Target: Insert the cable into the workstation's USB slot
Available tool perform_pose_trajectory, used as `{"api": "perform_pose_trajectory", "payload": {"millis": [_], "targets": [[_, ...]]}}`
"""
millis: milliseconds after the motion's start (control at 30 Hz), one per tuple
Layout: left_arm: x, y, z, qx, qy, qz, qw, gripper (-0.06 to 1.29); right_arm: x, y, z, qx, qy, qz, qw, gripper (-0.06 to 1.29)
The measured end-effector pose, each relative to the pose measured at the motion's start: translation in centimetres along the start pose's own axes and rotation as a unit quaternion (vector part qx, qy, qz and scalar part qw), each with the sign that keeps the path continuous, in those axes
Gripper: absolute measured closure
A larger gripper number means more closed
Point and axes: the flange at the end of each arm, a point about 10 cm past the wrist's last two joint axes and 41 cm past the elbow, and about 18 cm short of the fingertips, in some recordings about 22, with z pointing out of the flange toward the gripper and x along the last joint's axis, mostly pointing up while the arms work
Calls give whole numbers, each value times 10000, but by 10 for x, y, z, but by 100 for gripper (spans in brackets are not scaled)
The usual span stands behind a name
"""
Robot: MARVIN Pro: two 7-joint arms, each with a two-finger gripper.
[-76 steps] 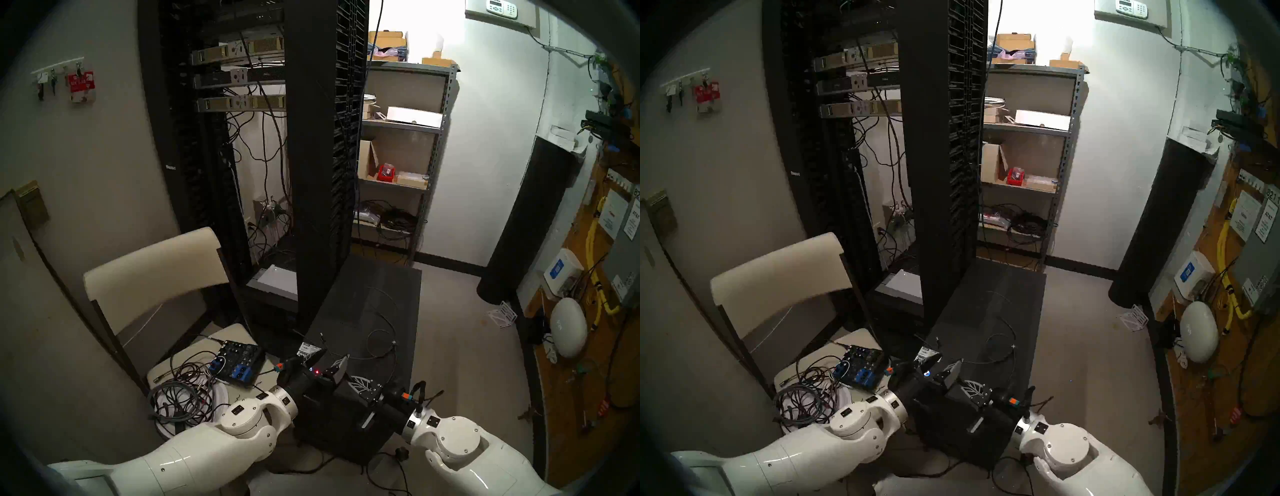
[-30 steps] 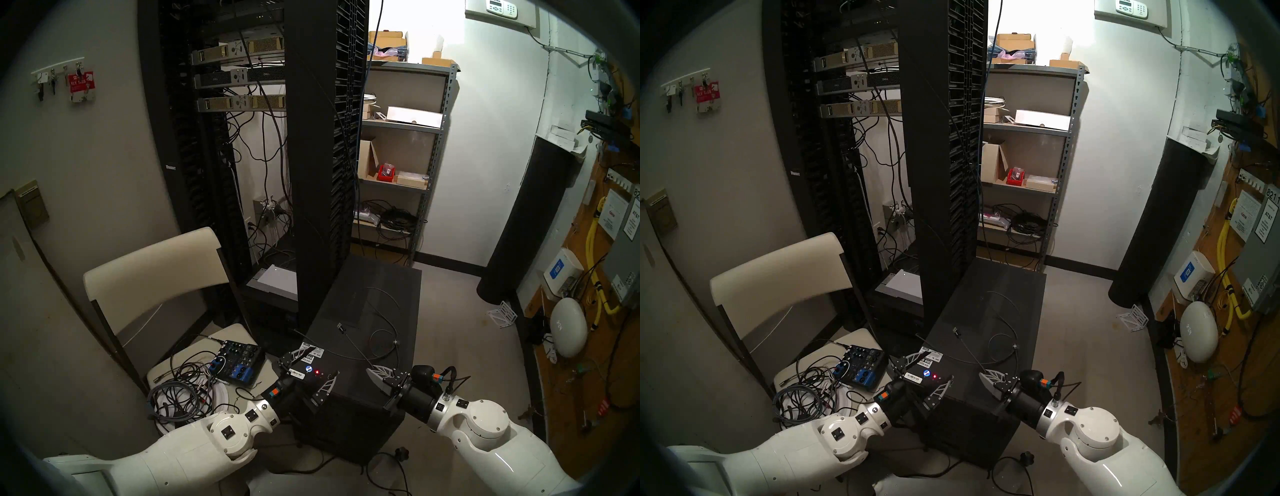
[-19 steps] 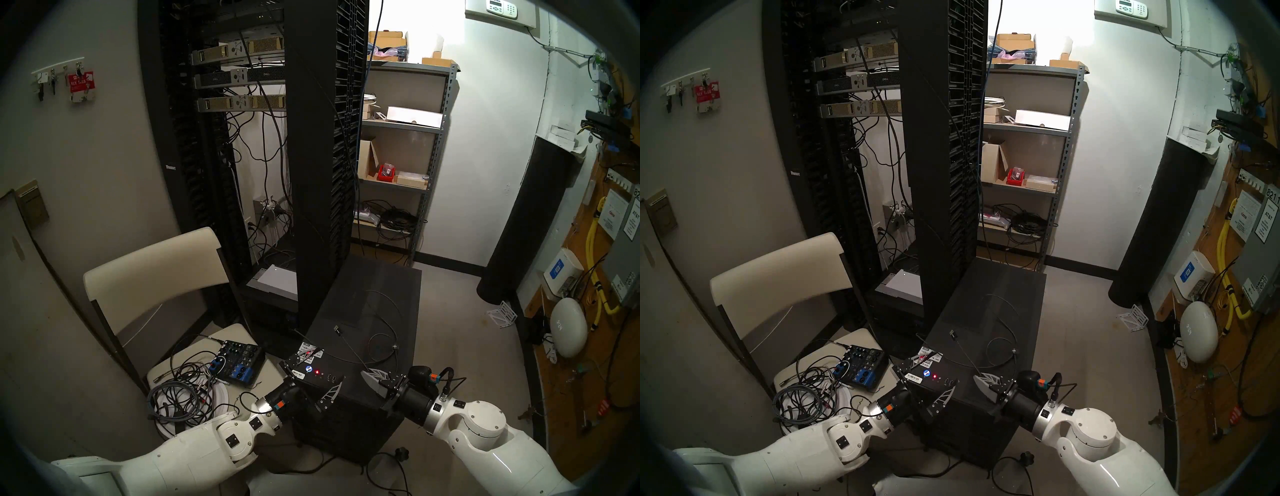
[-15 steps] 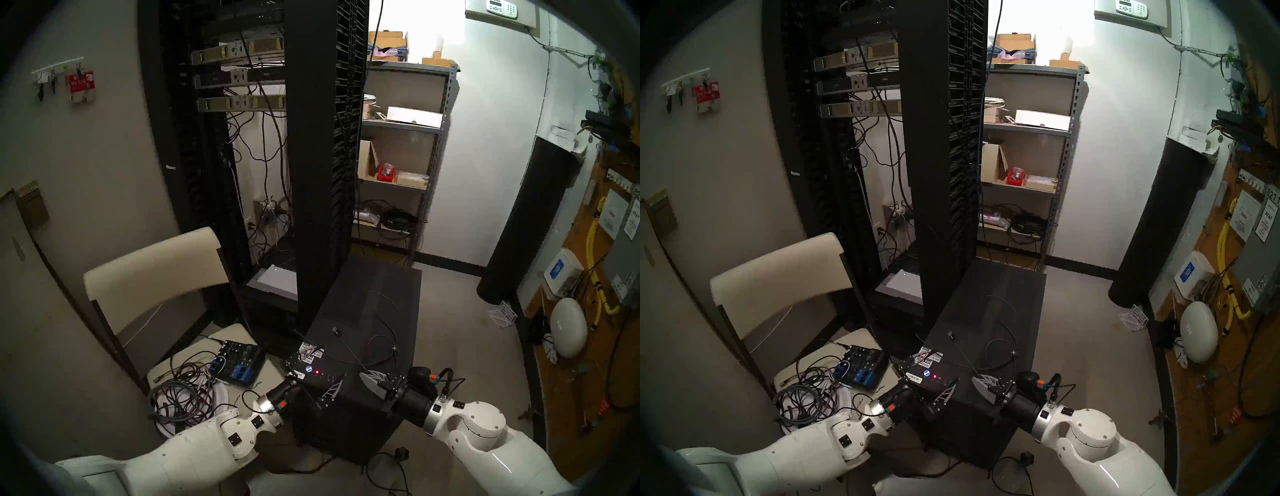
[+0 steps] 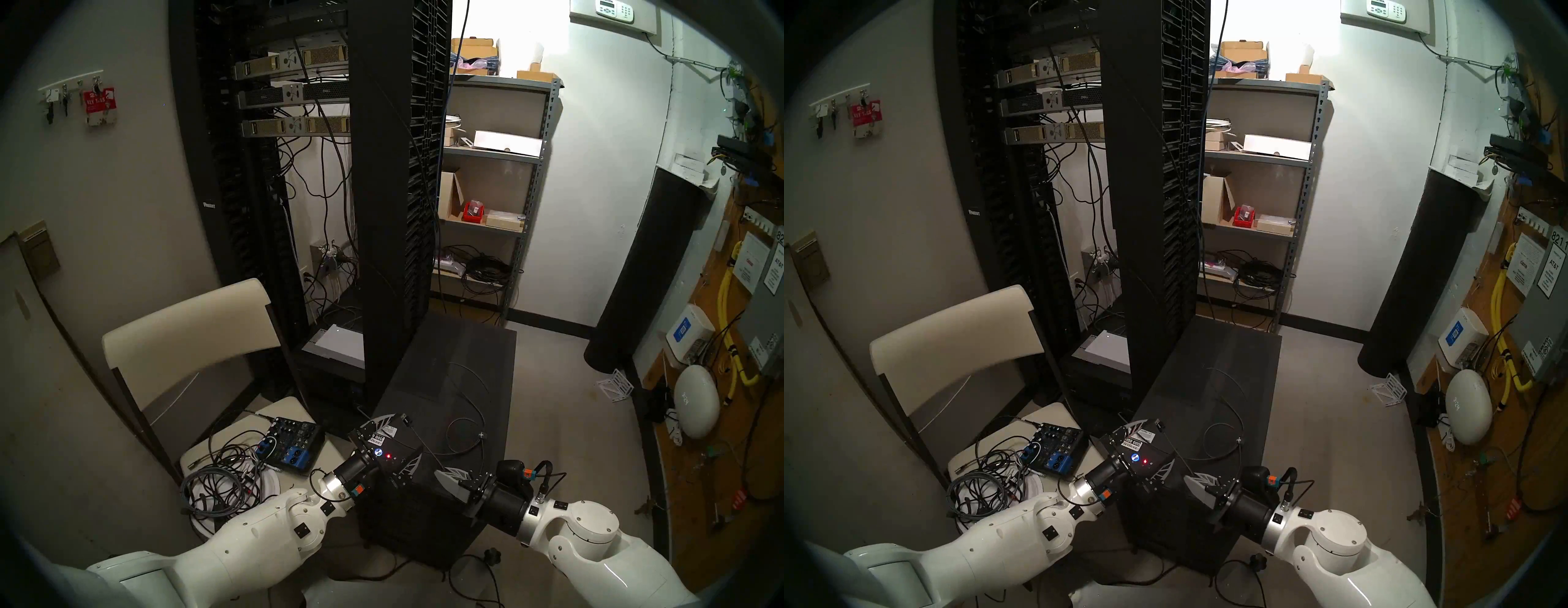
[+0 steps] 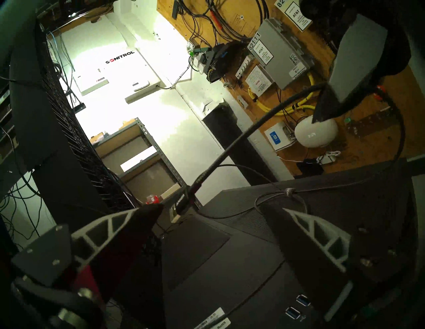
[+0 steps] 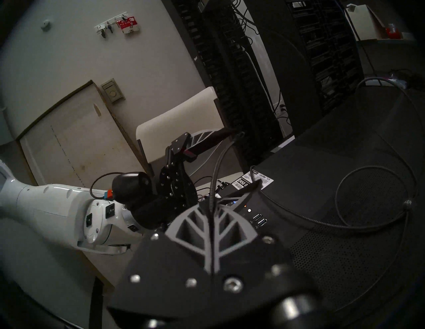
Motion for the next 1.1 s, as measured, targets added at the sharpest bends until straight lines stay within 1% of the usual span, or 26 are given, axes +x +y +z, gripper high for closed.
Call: {"api": "perform_pose_trajectory", "payload": {"millis": [133,233,267,367,533,567,600,667,800,933,1100], "targets": [[-4,-2,4,73,-25,295,9995,7,0,0,-1,10,-7,33,10000,125],[-6,-3,5,138,-44,509,9986,19,1,0,-2,8,8,37,10000,125],[-7,-4,5,164,-50,588,9981,20,2,0,-3,9,15,35,10000,125],[-9,-5,6,241,-55,782,9966,20,3,1,-3,9,33,33,10000,125],[-11,-6,5,386,-14,1085,9933,26,5,3,-3,-1,58,27,10000,125],[-10,-6,5,415,10,1128,9928,31,5,4,-2,-5,59,29,10000,125],[-9,-5,6,450,45,1174,9921,41,5,5,-2,-11,58,33,10000,125],[-7,-4,6,511,110,1240,9909,49,5,6,-1,-21,55,42,10000,125],[-1,0,6,618,248,1363,9884,45,4,8,1,-35,20,80,10000,125],[3,5,5,690,389,1494,9856,36,3,10,5,-28,-42,137,9999,125],[5,9,4,748,551,1680,9814,31,1,10,9,0,-99,186,9998,125]]}}
